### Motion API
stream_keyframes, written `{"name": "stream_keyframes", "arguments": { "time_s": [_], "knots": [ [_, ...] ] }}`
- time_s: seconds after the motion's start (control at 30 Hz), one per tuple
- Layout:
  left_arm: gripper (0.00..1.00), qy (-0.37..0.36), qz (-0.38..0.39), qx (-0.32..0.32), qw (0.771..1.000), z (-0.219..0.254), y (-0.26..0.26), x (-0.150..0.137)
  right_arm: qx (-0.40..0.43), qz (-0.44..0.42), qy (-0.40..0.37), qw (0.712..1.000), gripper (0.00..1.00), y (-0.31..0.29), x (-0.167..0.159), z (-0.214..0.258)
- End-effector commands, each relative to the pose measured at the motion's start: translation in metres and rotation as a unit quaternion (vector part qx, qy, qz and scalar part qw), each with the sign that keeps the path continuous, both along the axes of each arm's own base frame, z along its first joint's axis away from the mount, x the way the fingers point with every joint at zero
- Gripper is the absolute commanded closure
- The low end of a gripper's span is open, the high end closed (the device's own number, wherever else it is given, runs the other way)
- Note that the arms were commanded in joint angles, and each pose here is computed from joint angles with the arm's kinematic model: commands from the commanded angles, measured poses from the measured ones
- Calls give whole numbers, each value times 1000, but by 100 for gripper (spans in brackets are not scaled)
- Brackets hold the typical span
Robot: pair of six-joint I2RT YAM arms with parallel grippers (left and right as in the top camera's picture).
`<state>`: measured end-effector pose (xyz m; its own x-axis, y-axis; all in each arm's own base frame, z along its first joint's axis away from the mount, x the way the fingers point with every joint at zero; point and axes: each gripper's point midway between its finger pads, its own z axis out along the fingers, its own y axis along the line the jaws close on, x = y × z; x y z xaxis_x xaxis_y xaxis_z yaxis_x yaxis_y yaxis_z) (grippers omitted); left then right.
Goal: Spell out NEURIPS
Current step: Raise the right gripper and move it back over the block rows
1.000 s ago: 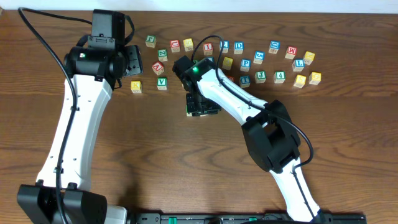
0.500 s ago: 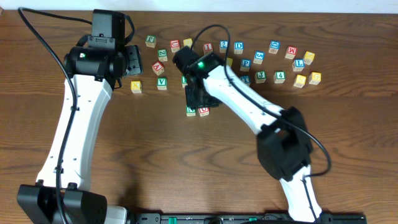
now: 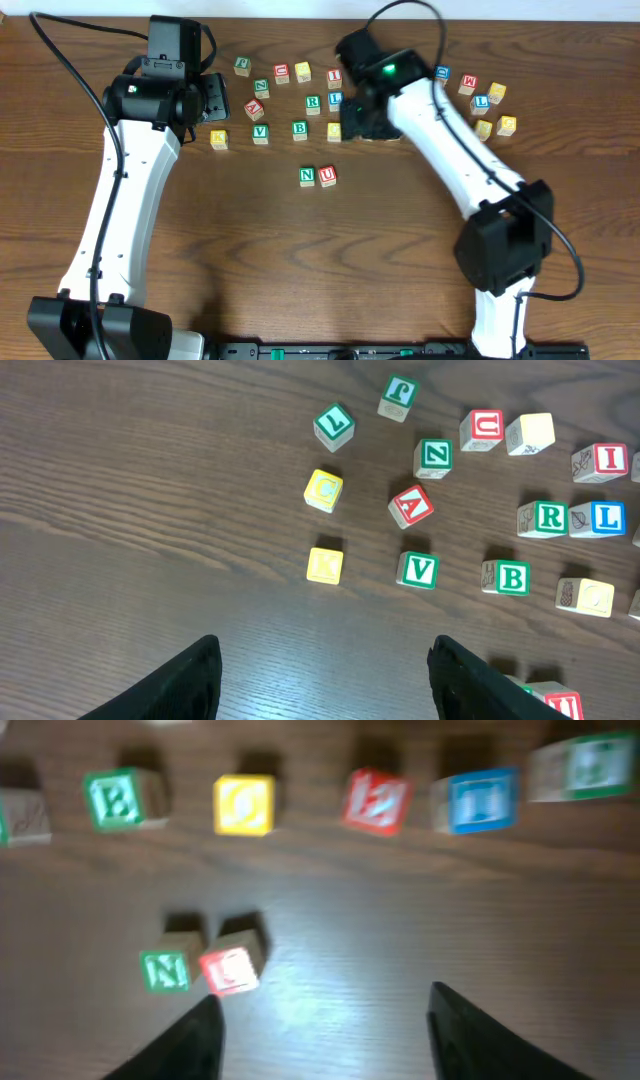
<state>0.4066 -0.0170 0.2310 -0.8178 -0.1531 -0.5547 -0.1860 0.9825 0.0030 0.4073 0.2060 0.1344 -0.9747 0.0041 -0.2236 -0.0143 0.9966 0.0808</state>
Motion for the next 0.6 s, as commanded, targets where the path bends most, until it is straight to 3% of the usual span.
{"name": "stream_keyframes", "arguments": {
  "time_s": [0.0, 0.2, 0.3, 0.57],
  "knots": [
    [35, 5, 7, 5, 1000, -3, 4, 0, 12, -14, -38, 999, 31, -23, 12, 33],
    [35, 5, 11, -2, 1000, -3, 3, 0, 10, -49, -40, 998, 16, -55, 23, 36],
    [35, 5, 11, -2, 1000, -3, 3, 0, 10, -61, -40, 997, 1, -65, 26, 35],
    [35, 5, 11, -4, 1000, -4, 2, 0, 10, -78, -42, 996, 1, -79, 32, 36]
  ]
}}
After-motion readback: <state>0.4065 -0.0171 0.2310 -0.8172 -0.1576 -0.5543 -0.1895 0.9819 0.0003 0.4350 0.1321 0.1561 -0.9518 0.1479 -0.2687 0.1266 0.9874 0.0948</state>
